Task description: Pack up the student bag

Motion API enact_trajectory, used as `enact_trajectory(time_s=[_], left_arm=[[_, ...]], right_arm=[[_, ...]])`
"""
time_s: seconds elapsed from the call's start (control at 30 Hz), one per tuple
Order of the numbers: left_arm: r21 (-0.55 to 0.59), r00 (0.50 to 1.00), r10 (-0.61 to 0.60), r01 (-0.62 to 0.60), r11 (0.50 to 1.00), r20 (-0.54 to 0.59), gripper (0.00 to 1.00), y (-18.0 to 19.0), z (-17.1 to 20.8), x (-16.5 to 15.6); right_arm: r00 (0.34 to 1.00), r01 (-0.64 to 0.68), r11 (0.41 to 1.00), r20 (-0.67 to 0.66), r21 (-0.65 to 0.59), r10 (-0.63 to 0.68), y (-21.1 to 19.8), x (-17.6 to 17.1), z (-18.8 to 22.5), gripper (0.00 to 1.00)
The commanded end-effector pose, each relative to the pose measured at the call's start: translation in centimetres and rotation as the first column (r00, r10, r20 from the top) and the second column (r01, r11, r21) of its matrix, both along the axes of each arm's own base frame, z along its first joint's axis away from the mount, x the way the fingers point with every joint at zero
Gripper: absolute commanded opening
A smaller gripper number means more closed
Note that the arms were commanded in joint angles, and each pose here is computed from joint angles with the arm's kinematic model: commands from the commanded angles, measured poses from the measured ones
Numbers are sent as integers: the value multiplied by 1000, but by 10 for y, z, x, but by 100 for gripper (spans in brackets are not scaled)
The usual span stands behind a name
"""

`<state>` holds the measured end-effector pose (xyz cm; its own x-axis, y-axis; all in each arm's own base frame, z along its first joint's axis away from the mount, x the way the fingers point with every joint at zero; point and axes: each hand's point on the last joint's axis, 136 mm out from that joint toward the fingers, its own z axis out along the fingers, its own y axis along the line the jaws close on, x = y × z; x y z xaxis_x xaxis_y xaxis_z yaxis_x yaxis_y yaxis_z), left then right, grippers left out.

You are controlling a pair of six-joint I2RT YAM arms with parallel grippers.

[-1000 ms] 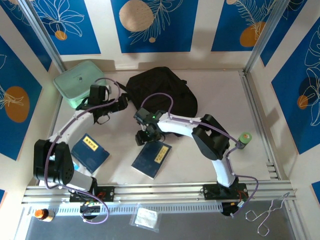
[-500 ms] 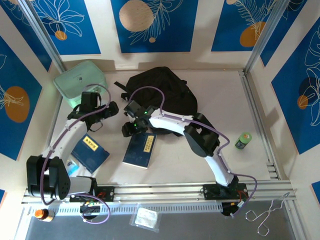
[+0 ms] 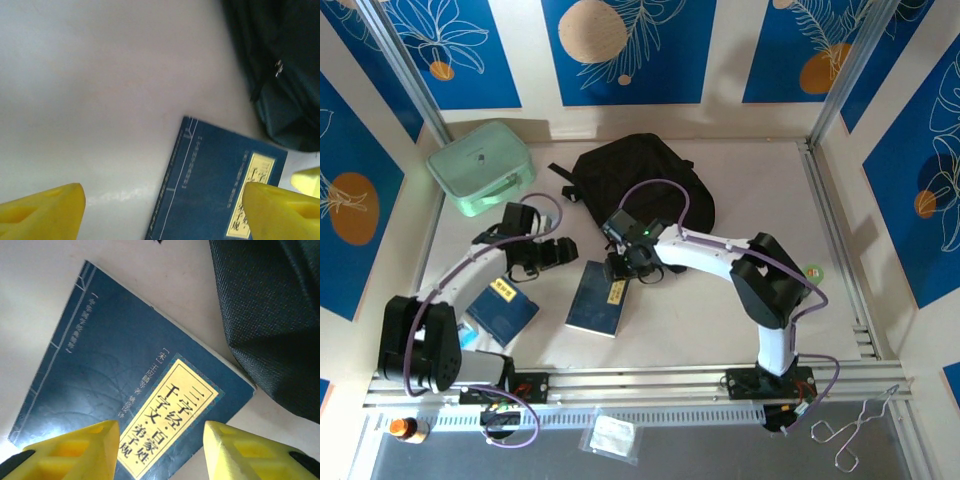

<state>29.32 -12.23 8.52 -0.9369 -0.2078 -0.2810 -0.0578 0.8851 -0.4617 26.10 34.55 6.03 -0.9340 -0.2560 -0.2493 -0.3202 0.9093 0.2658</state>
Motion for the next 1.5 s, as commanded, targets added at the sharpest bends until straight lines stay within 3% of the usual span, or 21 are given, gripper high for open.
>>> enact_trajectory(time_s=[0.0, 0.2, 0.37, 0.43, 0.63, 0.9, 1.07, 1.23, 1.47], left_arm=[[-55, 997, -49, 46, 997, -53, 79, -14, -13, -12], [-59, 996, 16, -21, 998, -82, 78, -11, -33, -11], [17, 989, 100, -99, 995, -111, 75, 8, -45, -8], [64, 979, 172, -166, 984, -109, 75, 24, -48, -5], [58, 956, 268, -263, 963, -116, 73, 40, -48, -8], [12, 929, 330, -333, 943, -169, 66, 38, -35, -36], [-37, 898, 367, -386, 922, -242, 61, 27, -37, -55], [-71, 892, 364, -395, 916, -267, 55, 13, -43, -58], [-132, 904, 329, -374, 918, -273, 40, -13, -55, -46]], right_arm=[[1000, 21, 998, -7, -53, -21, 4, 3, -10, 46], [999, -1, 998, -32, -67, -1, 20, 9, -29, 45], [996, -68, 998, -66, -8, 68, 50, 12, -47, 45], [995, -83, 997, -55, 5, 84, 65, 19, -50, 45], [997, -83, 996, 5, 28, 82, 86, 50, -41, 43], [995, -96, 992, 35, 76, 93, 75, 37, -1, 43], [996, -89, 995, -10, 39, 90, 63, 26, -21, 40], [999, -23, 1000, -42, -11, 23, 54, 31, -39, 37], [995, 61, 996, -70, -66, -66, 35, 37, -55, 35]])
